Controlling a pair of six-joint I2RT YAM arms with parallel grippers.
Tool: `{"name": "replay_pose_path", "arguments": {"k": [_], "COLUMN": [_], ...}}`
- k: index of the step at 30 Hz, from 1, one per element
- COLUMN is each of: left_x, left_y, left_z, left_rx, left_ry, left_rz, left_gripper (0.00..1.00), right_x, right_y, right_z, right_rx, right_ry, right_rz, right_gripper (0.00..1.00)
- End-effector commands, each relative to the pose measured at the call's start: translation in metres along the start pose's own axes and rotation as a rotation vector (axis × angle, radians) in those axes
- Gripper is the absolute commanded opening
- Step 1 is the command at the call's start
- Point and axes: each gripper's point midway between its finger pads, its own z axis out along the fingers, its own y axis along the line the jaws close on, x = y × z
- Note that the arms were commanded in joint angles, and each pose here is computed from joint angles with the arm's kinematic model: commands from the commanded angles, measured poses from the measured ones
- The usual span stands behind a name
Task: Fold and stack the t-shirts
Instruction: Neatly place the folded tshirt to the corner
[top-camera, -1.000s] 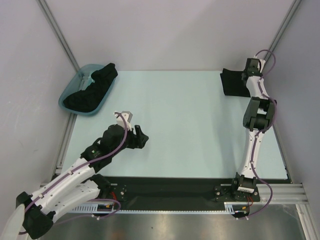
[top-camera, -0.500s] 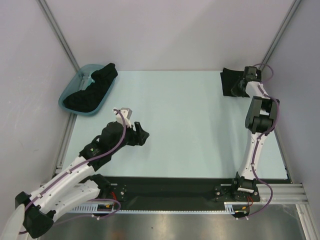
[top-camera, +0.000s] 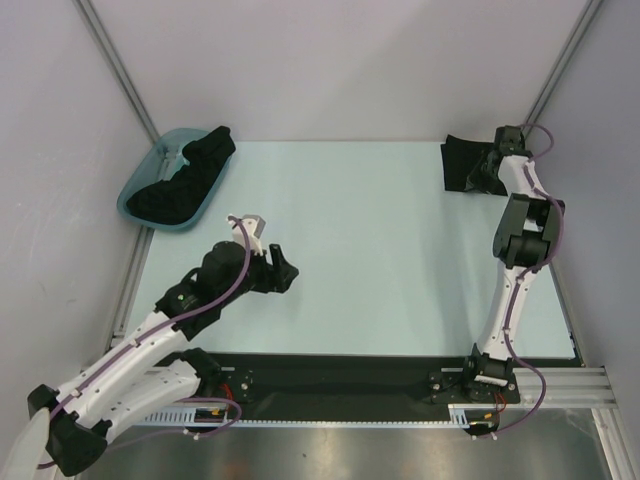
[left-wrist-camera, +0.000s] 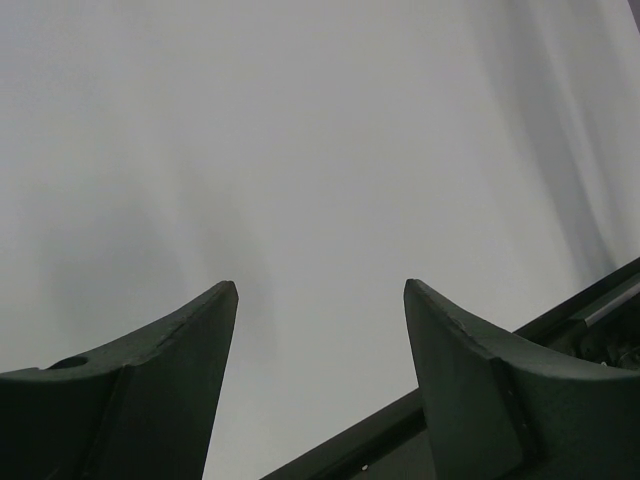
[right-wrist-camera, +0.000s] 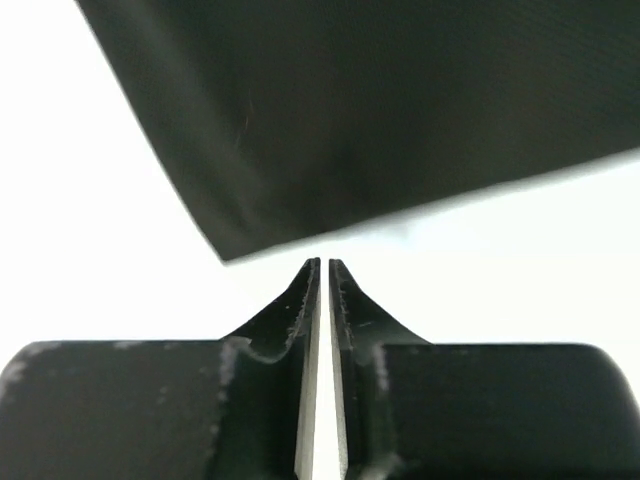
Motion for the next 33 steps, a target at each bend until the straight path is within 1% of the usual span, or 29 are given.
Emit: {"name": "replay_pose_path", "arguments": {"k": [1,2,3,4,6,7,8,9,10,11,12,13,14,16,17,18,19,20,21,22,23,24,25,26,27,29,30,31,33], "left_x": [-0.005,0.002,0.005,0.008,0.014,0.016,0.022,0.023,0.022,0.023,0.027,0.026,0.028,0.034,0.035,0.037,0.036,0.034,0.033,0.033,0.032,0.033,0.035,0.04,0.038,0.046,0.042,0.041,0.055], "left_y": [-0.008,-0.006,-0.005,-0.003,-0.002,-0.003,-0.005,-0.008,-0.012,-0.014,-0.017,-0.021,-0.022,-0.022,-0.023,-0.024,-0.025,-0.025,-0.026,-0.027,-0.028,-0.03,-0.033,-0.034,-0.037,-0.04,-0.043,-0.044,-0.039], "left_z": [-0.009,-0.009,-0.013,-0.015,-0.022,-0.024,-0.026,-0.028,-0.033,-0.035,-0.036,-0.04,-0.041,-0.04,-0.041,-0.041,-0.042,-0.043,-0.043,-0.044,-0.044,-0.044,-0.044,-0.04,-0.044,-0.042,-0.048,-0.05,-0.044], "left_rx": [0.022,0.022,0.025,0.022,0.04,0.046,0.069,0.091,0.12,0.135,0.158,0.186,0.2,0.216,0.232,0.237,0.246,0.263,0.27,0.282,0.305,0.324,0.35,0.374,0.407,0.462,0.502,0.524,0.538], "left_ry": [0.031,0.052,0.058,0.062,0.058,0.059,0.068,0.062,0.047,0.042,0.049,0.026,0.024,0.022,0.007,0.005,-0.006,-0.033,-0.045,-0.058,-0.085,-0.09,-0.093,-0.099,-0.118,-0.132,-0.162,-0.184,-0.17], "left_rz": [0.014,0.024,0.034,0.034,0.032,0.028,0.019,0.005,-0.008,-0.022,-0.057,-0.069,-0.08,-0.123,-0.136,-0.157,-0.164,-0.17,-0.188,-0.198,-0.206,-0.234,-0.251,-0.271,-0.323,-0.369,-0.404,-0.421,-0.486], "left_gripper": [0.74,0.74,0.74,0.75,0.77,0.78,0.78,0.79,0.79,0.79,0.8,0.81,0.82,0.84,0.84,0.85,0.86,0.86,0.88,0.89,0.9,0.9,0.9,0.9,0.91,0.91,0.91,0.91,0.91], "right_x": [-0.038,-0.039,-0.018,-0.009,0.006,0.046,0.053,0.063,0.107,0.122,0.13,0.168,0.186,0.199,0.233,0.234,0.248,0.256,0.278,0.282,0.285,0.308,0.312,0.317,0.336,0.341,0.356,0.359,0.361], "right_y": [0.012,0.015,0.009,0.01,0.026,0.021,0.039,0.046,0.043,0.055,0.066,0.061,0.067,0.075,0.067,0.07,0.074,0.074,0.07,0.071,0.072,0.057,0.056,0.054,0.042,0.04,0.03,0.029,0.028], "right_z": [-0.088,-0.108,-0.107,-0.115,-0.143,-0.136,-0.162,-0.168,-0.162,-0.173,-0.189,-0.185,-0.192,-0.208,-0.205,-0.209,-0.219,-0.223,-0.221,-0.229,-0.232,-0.224,-0.231,-0.23,-0.226,-0.232,-0.227,-0.227,-0.232], "right_rx": [0.043,0.045,0.054,0.045,-0.025,-0.031,-0.121,-0.157,-0.166,-0.241,-0.297,-0.311,-0.369,-0.44,-0.456,-0.489,-0.521,-0.54,-0.545,-0.579,-0.605,-0.58,-0.604,-0.624,-0.612,-0.651,-0.637,-0.642,-0.685], "right_ry": [-0.084,-0.097,-0.038,-0.02,-0.022,0.064,0.05,0.055,0.142,0.161,0.128,0.198,0.23,0.188,0.262,0.238,0.236,0.235,0.261,0.241,0.224,0.264,0.255,0.248,0.278,0.252,0.272,0.272,0.242], "right_rz": [-0.074,-0.074,-0.072,-0.075,-0.074,-0.065,-0.057,-0.052,-0.051,-0.054,-0.043,-0.036,-0.031,-0.008,0.013,0.04,0.019,0.016,0.027,0.024,0.028,0.057,0.095,0.11,0.136,0.17,0.192,0.213,0.216], "right_gripper": [0.13,0.15,0.17,0.18,0.21,0.23,0.23,0.24,0.25,0.27,0.29,0.3,0.31,0.34,0.37,0.38,0.4,0.45,0.48,0.52,0.59,0.65,0.75,0.97,1.0,1.0,1.0,1.0,1.0]}}
